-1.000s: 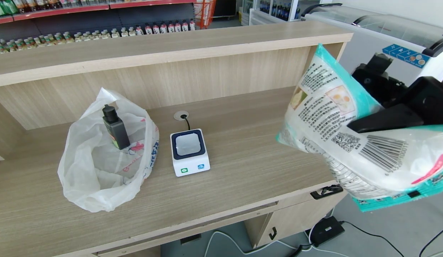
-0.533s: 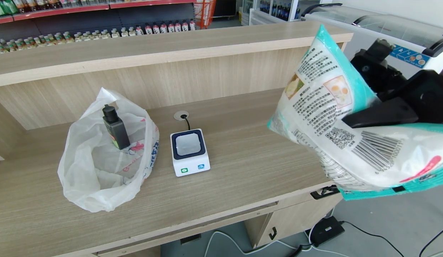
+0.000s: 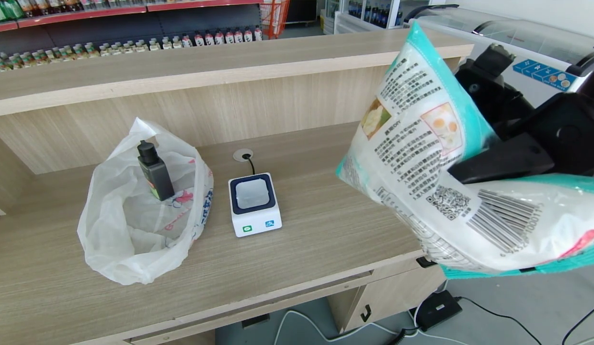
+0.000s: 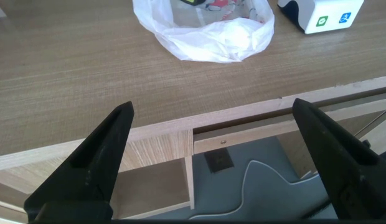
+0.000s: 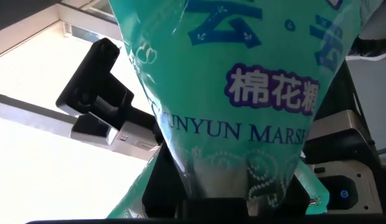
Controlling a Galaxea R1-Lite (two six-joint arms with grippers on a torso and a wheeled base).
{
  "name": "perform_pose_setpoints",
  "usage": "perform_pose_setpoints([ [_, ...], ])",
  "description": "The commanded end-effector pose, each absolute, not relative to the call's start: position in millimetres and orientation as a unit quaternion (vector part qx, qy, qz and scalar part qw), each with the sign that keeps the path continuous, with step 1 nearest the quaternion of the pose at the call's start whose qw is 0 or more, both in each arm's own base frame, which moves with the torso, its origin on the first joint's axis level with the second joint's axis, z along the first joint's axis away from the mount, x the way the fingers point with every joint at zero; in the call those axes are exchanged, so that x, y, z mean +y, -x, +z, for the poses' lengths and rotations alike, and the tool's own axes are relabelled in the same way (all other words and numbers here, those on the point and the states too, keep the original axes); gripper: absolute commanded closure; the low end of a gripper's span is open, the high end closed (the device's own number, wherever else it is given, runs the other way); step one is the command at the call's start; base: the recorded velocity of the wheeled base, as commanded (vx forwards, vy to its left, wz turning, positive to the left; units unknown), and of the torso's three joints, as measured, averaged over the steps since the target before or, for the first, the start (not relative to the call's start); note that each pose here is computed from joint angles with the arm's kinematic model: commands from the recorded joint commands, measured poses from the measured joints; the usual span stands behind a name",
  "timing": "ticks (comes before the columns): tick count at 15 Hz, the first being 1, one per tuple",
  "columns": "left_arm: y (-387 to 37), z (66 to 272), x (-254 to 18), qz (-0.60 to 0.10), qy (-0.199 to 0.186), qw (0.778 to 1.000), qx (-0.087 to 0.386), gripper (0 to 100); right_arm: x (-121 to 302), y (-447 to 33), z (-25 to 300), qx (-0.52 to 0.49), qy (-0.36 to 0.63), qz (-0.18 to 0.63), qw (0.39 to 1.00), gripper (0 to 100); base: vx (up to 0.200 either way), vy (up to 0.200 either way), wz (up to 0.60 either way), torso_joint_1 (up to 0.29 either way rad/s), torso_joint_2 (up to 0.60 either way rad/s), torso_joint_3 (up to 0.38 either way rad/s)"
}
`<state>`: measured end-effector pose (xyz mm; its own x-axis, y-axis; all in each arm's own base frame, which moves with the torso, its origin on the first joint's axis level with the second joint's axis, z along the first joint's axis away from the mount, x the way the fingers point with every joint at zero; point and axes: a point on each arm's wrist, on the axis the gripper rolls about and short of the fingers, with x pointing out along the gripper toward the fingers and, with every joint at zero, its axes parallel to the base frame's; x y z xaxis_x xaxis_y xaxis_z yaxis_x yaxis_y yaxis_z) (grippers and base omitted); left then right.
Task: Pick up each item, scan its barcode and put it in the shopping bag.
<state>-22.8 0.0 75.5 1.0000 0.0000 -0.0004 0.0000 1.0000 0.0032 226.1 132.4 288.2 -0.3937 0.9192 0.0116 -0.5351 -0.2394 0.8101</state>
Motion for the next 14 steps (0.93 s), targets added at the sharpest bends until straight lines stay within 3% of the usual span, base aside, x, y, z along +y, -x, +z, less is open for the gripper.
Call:
perform_pose_setpoints([
  [1, 22.8, 75.5, 0.0, 0.0, -0.002, 1.0, 0.0, 0, 134.4, -227.8, 287.9, 0.382, -0.245, 0.752, 0.478, 100, 0.0, 0.0, 0.0, 0.0, 0.0, 0.0],
  [8, 22.8, 75.5, 0.0, 0.0, -0.002, 1.0, 0.0, 0, 145.9, -231.4, 289.0, 0.368, -0.227, 0.769, 0.471, 100, 0.0, 0.0, 0.0, 0.0, 0.0, 0.0],
  [14, 22.8, 75.5, 0.0, 0.0, -0.002, 1.0, 0.0, 0, 137.8, -238.5, 339.1, 0.312, -0.27, 0.735, 0.538, 100, 0.0, 0.0, 0.0, 0.0, 0.0, 0.0],
])
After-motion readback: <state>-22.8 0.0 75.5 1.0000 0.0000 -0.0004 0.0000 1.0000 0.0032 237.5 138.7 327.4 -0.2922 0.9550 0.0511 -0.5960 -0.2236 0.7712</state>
